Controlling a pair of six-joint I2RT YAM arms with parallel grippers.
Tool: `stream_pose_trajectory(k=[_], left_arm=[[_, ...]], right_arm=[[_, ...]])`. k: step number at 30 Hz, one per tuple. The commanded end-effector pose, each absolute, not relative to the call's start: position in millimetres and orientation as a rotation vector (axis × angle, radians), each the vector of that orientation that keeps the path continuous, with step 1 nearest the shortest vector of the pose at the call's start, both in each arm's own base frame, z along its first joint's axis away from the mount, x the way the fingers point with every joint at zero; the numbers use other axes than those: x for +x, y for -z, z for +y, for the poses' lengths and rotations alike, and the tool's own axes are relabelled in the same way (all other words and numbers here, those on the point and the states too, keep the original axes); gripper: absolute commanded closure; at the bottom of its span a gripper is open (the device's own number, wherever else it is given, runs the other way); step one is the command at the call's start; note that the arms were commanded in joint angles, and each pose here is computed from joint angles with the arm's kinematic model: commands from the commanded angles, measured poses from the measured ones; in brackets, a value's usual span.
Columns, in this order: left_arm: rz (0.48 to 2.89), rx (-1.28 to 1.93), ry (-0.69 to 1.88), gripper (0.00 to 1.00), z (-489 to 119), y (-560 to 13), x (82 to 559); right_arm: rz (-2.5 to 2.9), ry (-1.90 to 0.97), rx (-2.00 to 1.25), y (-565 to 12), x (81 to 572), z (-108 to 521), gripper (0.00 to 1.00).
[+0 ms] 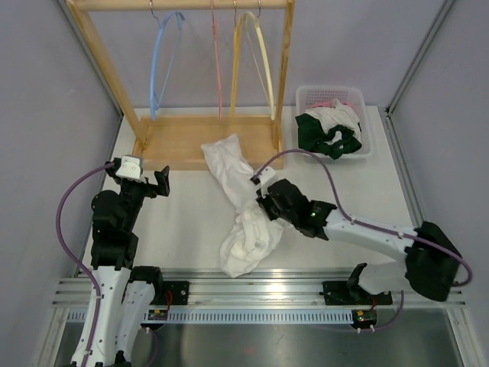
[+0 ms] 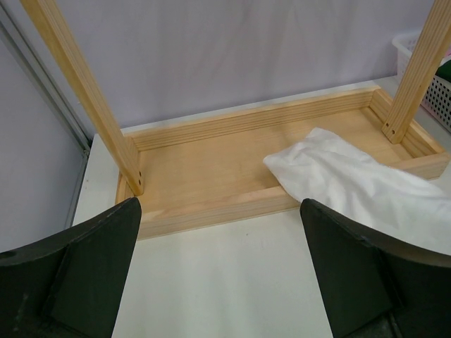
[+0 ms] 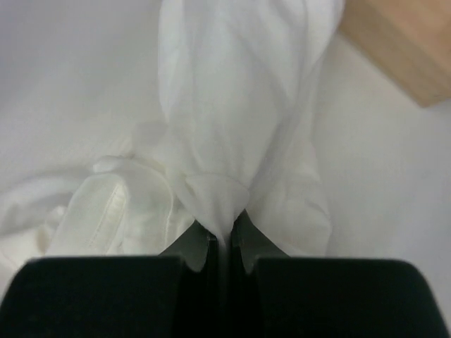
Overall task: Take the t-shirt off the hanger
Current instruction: Place the tshirt into the basket
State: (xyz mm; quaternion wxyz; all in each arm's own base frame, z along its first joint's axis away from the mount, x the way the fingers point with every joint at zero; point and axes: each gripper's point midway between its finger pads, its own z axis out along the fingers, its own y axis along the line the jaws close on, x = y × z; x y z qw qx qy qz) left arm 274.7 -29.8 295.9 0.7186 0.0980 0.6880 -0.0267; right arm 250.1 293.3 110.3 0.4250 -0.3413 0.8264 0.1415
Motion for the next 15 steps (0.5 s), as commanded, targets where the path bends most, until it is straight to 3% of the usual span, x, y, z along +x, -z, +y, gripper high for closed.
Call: stream_pose_trajectory(k=[1,7,15], left_arm=[[1.473,0.205,0.045,0.01,-27.0,-311.7,275.5],[1.469,0.202,0.046,0.01,-26.8,-312.9,275.7],[1.472,0.202,0.049,0.01,-27.1,-311.8,274.7]], right_arm=[[1.841,-0.314,-0.458,-188.7,280.2,256.2,1.0],[1.656,-0.231,-0.153,-265.2,286.0,186.7,1.0],[1.461,-0.175,0.024,-364.8,281.8,138.6,1.0]])
